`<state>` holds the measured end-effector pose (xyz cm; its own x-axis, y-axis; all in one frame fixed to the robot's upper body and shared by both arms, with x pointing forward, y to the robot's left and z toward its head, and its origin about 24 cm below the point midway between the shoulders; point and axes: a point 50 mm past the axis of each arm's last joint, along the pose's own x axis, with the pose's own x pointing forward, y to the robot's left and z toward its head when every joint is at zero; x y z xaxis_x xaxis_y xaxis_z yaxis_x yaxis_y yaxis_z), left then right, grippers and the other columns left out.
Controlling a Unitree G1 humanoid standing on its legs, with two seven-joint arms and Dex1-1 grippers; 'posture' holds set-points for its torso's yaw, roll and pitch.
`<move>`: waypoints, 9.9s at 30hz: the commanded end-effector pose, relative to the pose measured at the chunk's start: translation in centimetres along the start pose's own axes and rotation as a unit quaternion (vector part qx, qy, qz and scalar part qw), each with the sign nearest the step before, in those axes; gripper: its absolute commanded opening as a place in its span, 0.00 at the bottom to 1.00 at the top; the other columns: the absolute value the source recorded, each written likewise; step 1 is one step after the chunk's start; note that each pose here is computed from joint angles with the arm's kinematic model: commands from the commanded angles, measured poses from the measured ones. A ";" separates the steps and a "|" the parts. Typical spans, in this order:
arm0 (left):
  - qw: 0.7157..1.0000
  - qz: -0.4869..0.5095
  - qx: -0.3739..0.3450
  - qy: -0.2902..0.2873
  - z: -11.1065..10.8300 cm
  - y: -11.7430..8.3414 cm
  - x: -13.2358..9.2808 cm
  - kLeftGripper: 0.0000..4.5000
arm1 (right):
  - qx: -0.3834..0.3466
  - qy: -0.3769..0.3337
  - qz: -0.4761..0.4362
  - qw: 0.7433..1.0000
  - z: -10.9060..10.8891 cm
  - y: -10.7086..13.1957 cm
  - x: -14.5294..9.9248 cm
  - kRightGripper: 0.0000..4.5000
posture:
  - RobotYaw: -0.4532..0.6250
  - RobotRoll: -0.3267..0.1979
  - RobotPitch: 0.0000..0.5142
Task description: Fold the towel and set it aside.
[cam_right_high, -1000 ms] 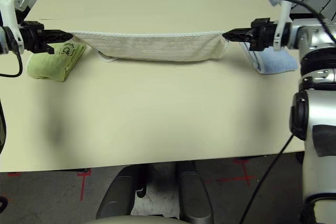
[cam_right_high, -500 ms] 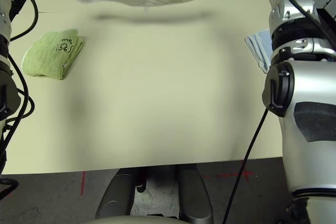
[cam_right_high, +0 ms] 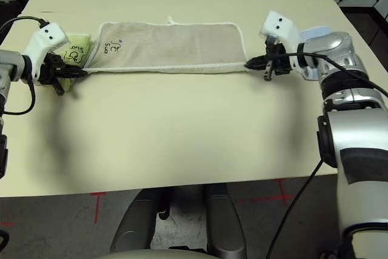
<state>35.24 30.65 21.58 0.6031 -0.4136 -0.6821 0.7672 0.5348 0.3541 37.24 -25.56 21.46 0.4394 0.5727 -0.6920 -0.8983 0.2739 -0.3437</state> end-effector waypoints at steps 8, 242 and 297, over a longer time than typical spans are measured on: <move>0.989 -0.129 0.023 0.062 -0.8 -1.8 -2.5 0.01 | -0.069 0.103 0.057 0.991 -1.6 0.8 -1.2 0.00 | 0.45 0.62 0.48; 0.939 -0.120 0.057 -0.319 0.3 -5.8 0.5 0.99 | 0.670 -0.349 -0.129 0.642 -4.7 7.9 2.9 1.00 | 0.43 0.62 0.42; 0.936 -0.114 0.027 -0.331 1.5 -6.1 1.0 1.00 | 0.665 -0.359 -0.250 0.605 -7.3 7.5 -1.1 0.01 | 0.40 0.62 0.44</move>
<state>31.36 26.13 19.56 0.4170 -0.8820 -0.2197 0.8900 0.3471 0.2956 30.53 -29.15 14.70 0.9667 0.2307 -0.1108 -0.0705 0.6560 0.7514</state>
